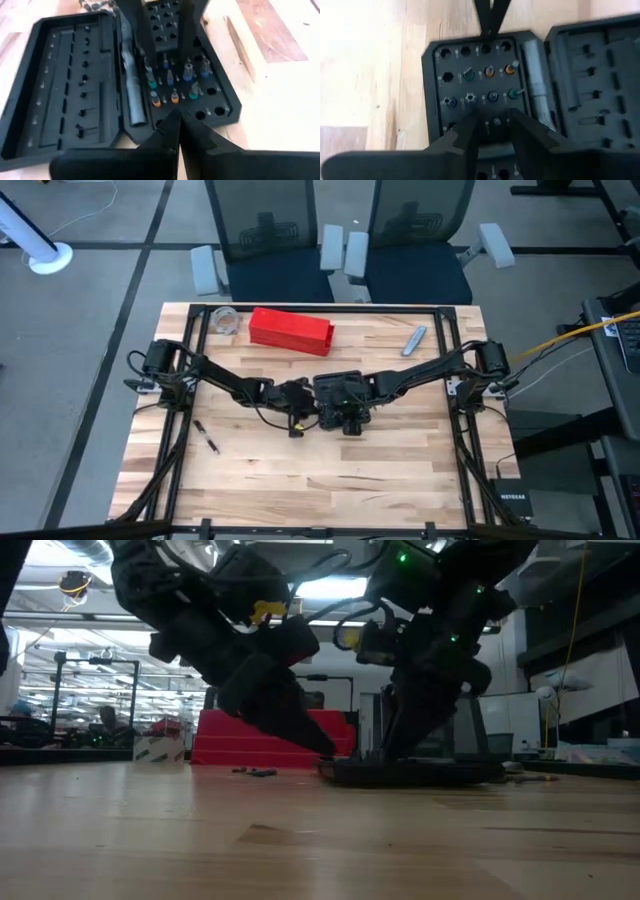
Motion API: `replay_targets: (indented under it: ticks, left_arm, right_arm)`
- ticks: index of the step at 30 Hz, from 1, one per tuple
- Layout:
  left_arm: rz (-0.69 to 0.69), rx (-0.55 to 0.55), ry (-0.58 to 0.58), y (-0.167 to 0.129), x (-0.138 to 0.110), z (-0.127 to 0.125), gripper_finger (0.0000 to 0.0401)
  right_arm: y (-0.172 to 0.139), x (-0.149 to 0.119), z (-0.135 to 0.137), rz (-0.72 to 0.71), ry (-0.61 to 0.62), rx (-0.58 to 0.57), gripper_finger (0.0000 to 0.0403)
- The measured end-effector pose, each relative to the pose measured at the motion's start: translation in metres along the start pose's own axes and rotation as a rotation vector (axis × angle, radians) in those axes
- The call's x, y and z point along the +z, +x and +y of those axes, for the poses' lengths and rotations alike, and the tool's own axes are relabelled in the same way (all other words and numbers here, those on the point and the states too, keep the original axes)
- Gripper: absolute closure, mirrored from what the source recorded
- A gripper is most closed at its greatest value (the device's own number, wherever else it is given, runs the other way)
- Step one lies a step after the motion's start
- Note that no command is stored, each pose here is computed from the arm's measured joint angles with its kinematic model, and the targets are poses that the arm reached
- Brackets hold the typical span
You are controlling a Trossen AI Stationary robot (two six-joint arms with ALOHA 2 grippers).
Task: Prefit tool cases
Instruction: Remove the screwdriver bit from the tool case
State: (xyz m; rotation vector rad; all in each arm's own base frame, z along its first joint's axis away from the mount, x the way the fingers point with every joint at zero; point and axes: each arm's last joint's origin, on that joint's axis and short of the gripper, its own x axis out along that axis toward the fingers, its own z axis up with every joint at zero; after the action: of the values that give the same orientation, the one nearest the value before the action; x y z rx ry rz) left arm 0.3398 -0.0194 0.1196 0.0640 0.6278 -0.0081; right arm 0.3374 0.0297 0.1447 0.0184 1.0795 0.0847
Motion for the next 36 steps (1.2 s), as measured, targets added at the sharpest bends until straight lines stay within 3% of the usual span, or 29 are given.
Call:
replay_targets:
  ticks: [7, 11, 13, 18, 29, 33, 36]
  left_arm:
    - [0.005, 0.004, -0.015, 0.000, 0.000, 0.002, 0.0401]
    - [-0.051, 0.006, -0.026, 0.000, 0.005, 0.002, 0.0401]
    - [-0.062, 0.006, -0.030, 0.001, 0.010, 0.002, 0.0401]
    - [-0.089, 0.007, -0.017, 0.002, 0.021, 0.002, 0.0401]
    - [-0.086, 0.007, -0.007, 0.000, 0.024, 0.003, 0.0401]
    - [-0.066, 0.007, -0.006, -0.004, 0.025, 0.003, 0.0401]
    - [-0.045, 0.007, -0.006, -0.008, 0.025, 0.003, 0.0401]
  right_arm:
    - [0.003, -0.001, 0.000, 0.015, -0.003, -0.002, 0.0307]
    - [0.003, -0.001, -0.001, 0.014, -0.001, -0.007, 0.0377]
    - [0.003, -0.002, -0.001, 0.015, 0.011, -0.012, 0.0392]
    - [-0.003, 0.004, 0.000, 0.044, 0.049, -0.029, 0.0399]
    - [-0.029, 0.030, -0.001, 0.056, 0.005, -0.036, 0.0402]
    - [-0.048, 0.018, -0.013, 0.159, 0.006, -0.130, 0.0402]
    - [-0.067, -0.006, -0.029, 0.242, 0.063, -0.216, 0.0402]
